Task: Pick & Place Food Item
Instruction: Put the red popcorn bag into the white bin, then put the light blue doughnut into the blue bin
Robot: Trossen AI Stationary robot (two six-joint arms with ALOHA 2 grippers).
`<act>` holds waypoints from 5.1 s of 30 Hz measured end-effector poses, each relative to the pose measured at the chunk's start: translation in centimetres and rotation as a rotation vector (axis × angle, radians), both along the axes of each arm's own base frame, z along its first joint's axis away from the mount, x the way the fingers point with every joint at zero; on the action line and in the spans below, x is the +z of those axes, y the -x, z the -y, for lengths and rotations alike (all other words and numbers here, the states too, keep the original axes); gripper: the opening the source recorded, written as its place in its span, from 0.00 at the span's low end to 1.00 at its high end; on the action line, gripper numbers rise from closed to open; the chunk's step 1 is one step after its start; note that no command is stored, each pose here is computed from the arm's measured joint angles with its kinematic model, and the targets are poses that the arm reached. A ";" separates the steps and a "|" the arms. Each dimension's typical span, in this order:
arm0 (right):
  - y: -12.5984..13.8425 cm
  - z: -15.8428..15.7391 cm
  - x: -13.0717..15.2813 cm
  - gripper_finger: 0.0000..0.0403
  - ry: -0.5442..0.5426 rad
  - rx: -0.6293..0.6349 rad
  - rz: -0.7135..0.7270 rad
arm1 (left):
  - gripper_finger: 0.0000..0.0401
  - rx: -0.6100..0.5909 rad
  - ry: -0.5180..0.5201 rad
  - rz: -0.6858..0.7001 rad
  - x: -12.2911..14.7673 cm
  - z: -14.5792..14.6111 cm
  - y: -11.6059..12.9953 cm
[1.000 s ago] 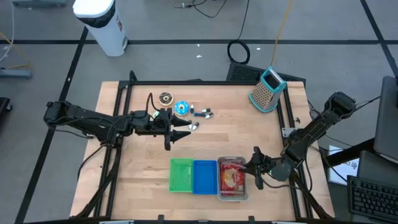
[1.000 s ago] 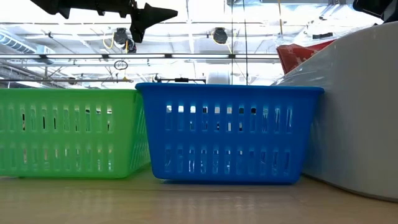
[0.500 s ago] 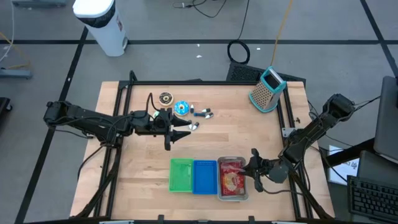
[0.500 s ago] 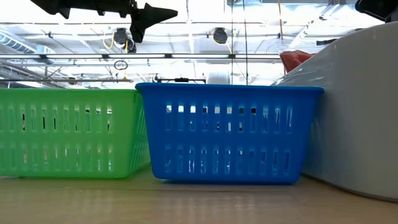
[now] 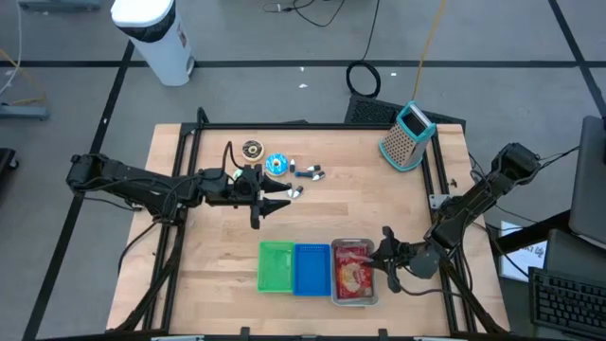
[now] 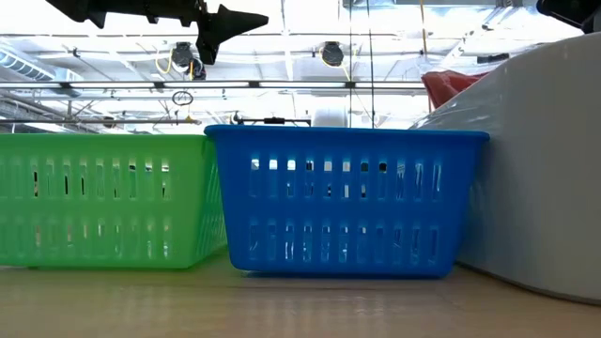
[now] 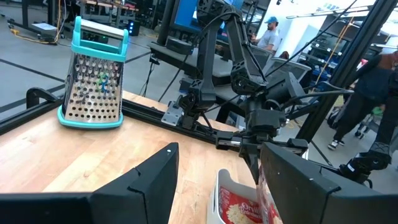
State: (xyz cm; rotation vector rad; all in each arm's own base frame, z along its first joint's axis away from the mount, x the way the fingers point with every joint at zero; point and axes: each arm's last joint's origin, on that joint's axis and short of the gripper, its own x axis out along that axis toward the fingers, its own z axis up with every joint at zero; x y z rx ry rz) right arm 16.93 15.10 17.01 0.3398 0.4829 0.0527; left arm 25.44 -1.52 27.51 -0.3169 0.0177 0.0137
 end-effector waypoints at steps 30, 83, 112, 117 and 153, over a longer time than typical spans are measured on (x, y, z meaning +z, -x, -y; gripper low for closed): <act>0.0 0.0 0.0 0.28 -0.004 -0.005 0.004 | 0.57 0.000 0.000 0.000 0.0 0.0 0.0; 0.1 0.3 1.0 0.45 0.070 -0.009 0.069 | 0.57 0.000 0.000 -0.001 0.0 0.0 0.0; 0.5 0.7 2.1 0.45 0.069 0.003 0.110 | 0.57 0.000 0.000 0.000 0.0 0.0 0.0; 0.5 0.7 2.0 0.45 0.081 0.009 0.107 | 0.57 0.000 0.000 0.000 0.0 0.0 0.0; -1.9 4.2 9.4 0.45 0.510 -0.145 0.715 | 0.57 0.011 -0.005 0.033 0.3 -0.1 0.0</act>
